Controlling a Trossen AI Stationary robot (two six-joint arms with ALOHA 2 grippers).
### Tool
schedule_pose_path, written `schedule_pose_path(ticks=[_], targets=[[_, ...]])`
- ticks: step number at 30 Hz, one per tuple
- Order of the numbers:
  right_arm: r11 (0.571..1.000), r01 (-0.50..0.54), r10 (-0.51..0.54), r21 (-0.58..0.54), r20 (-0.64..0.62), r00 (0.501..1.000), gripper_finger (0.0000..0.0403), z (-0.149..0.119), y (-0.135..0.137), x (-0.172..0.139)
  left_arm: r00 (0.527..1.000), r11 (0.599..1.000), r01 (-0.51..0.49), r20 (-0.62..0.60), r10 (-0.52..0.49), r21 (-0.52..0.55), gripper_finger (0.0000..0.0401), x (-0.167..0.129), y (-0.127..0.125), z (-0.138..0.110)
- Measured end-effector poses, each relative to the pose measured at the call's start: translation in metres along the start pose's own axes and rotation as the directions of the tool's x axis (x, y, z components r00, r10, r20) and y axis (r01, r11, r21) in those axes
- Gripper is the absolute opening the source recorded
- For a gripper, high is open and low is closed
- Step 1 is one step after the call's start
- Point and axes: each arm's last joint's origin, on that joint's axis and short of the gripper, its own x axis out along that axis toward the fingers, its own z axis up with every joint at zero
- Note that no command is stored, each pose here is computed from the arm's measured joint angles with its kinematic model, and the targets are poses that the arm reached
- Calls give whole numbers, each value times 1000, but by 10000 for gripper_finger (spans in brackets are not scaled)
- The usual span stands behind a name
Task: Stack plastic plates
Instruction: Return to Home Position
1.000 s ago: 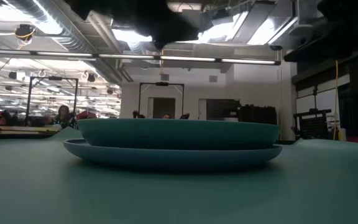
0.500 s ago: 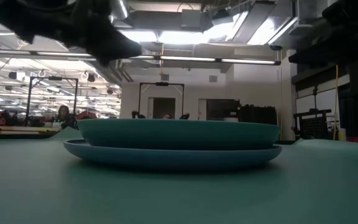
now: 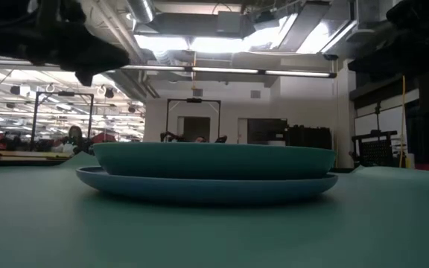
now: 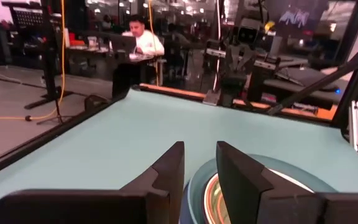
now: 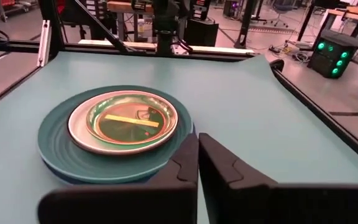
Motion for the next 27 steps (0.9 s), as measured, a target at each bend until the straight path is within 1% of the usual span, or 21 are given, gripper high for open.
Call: schedule_pose_path(ticks=[2, 6, 10, 12, 15, 18, 22, 27], targets=[[1000, -22, 22, 6, 2, 1000, 2, 0, 1, 0, 1000, 1000, -2, 16, 2, -10, 87, -6, 2, -5], [988, -154, 155, -17, 23, 988, 2, 2, 4, -1, 999, 1000, 9, 43, -8, -21, 87, -16, 6, -14], [976, -212, 214, -44, 56, 975, 1, 5, 6, -1, 998, 999, 18, 64, -15, -41, 87, -22, 8, -19], [975, -218, 221, -52, 72, 973, 1, 2, 7, 0, 998, 999, 18, 65, -16, -43, 87, -24, 9, -19], [975, -217, 221, -51, 80, 972, 1, -14, 8, 5, 996, 998, 22, 86, -18, -50, 87, -26, 9, -16], [976, -209, 213, -57, 85, 973, 1, -25, 9, 7, 995, 998, 25, 96, -20, -53, 87, -27, 10, -15], [972, -228, 234, -54, 134, 963, 1, -32, 10, 9, 998, 999, 16, 60, -13, -38, 87, -28, 10, -19], [978, -206, 210, -39, 127, 969, 1, -41, 7, 10, 998, 999, 11, 56, -9, -36, 87, -28, 11, -19]])
